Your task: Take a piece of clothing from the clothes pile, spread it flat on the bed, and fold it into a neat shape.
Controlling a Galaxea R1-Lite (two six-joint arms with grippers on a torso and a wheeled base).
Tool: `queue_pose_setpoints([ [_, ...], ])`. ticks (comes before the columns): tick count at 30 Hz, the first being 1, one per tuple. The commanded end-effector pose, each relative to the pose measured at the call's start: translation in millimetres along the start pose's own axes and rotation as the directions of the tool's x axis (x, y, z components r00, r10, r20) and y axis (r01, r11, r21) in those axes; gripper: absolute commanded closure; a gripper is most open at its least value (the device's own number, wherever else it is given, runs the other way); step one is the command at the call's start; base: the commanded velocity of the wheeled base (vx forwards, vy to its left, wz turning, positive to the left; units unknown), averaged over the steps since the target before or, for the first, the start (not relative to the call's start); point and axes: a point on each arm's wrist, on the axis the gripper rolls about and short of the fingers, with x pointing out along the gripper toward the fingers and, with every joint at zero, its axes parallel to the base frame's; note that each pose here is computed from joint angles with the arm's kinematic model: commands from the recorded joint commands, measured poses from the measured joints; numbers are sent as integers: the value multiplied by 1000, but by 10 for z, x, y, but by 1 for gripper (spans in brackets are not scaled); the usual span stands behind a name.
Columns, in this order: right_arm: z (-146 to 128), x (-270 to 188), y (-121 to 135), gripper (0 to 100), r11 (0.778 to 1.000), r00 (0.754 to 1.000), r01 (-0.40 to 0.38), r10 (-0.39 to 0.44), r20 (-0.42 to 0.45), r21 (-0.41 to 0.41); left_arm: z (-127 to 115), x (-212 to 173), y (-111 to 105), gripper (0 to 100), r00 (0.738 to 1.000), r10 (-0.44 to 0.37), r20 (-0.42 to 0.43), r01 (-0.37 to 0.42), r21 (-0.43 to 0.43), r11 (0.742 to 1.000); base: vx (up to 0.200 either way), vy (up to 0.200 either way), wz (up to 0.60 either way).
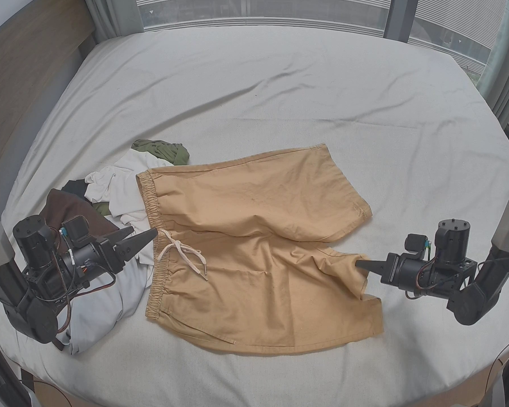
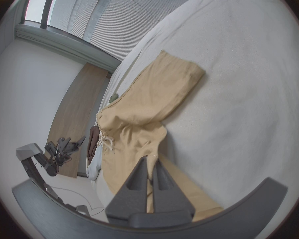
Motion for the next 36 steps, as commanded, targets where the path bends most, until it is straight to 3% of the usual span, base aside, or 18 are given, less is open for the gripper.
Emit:
queue_pose_setpoints([
  [1, 180, 21, -97, 100, 1000, 998, 14, -13, 63, -11, -24, 12, 9, 0, 1000, 1, -9, -1, 5, 1000, 0, 0, 0],
  [14, 348, 204, -471, 100, 996, 991, 70, -62, 119, -60, -166, 66, 107, 0, 998, 17, -54, -16, 22, 1000, 0, 0, 0],
  [30, 420, 213, -479, 100, 994, 987, 71, -59, 147, -79, -170, 63, 100, 0, 998, 18, -56, -17, 21, 1000, 0, 0, 0],
  [31, 440, 217, -480, 0, 994, 986, 73, -60, 154, -81, -173, 60, 100, 0, 998, 18, -57, -17, 20, 1000, 0, 0, 0],
  [36, 535, 204, -499, 0, 985, 964, 153, -131, 229, -80, -151, 55, 9, 0, 999, -4, -53, 5, 27, 1000, 0, 0, 0],
])
